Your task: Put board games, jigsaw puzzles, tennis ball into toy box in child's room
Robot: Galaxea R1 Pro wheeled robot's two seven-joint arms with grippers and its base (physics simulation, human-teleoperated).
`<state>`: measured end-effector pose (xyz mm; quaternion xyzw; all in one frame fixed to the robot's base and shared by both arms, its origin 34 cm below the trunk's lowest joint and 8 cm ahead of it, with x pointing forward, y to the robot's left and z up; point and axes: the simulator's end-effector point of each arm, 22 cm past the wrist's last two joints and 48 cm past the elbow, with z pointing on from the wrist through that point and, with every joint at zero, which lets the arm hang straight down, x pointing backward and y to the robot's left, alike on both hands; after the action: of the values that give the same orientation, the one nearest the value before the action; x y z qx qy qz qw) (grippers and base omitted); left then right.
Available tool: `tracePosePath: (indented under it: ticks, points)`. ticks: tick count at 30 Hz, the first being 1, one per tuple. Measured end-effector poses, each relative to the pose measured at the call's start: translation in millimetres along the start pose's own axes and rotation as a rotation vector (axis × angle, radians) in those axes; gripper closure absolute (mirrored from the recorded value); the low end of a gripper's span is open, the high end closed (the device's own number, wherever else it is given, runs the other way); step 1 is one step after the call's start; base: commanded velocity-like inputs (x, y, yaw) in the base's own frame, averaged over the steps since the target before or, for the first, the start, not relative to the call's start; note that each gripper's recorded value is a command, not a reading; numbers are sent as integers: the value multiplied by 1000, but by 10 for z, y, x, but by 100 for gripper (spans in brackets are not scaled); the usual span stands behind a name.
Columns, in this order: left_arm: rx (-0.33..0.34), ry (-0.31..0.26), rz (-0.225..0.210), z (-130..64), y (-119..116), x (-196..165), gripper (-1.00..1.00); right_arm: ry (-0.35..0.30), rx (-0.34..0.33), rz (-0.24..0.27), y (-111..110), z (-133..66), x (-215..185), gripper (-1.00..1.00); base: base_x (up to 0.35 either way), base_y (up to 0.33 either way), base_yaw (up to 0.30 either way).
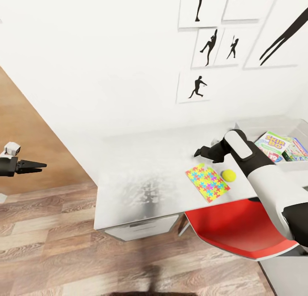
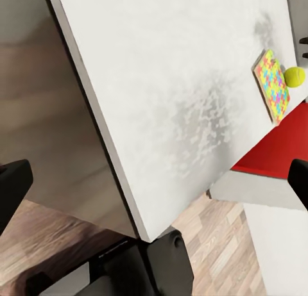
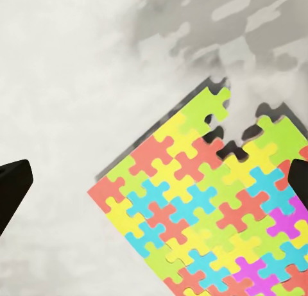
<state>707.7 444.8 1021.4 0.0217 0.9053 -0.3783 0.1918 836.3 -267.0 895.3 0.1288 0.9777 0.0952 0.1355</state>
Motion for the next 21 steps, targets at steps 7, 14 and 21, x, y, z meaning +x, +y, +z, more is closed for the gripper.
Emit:
tracePosePath:
  ticks: [7, 14, 21]
  points:
    - [-2, 8, -8, 38, 48, 22, -100, 10, 4, 2, -29, 72, 28, -100, 0, 0, 0]
    - [-4, 15, -16, 79, 94, 44, -100, 16, 10, 3, -67, 129, 37, -100, 0, 0, 0]
    - [-5, 24, -23, 123, 140, 70, -100, 13, 26, 11, -199, 158, 10, -100, 0, 0, 0]
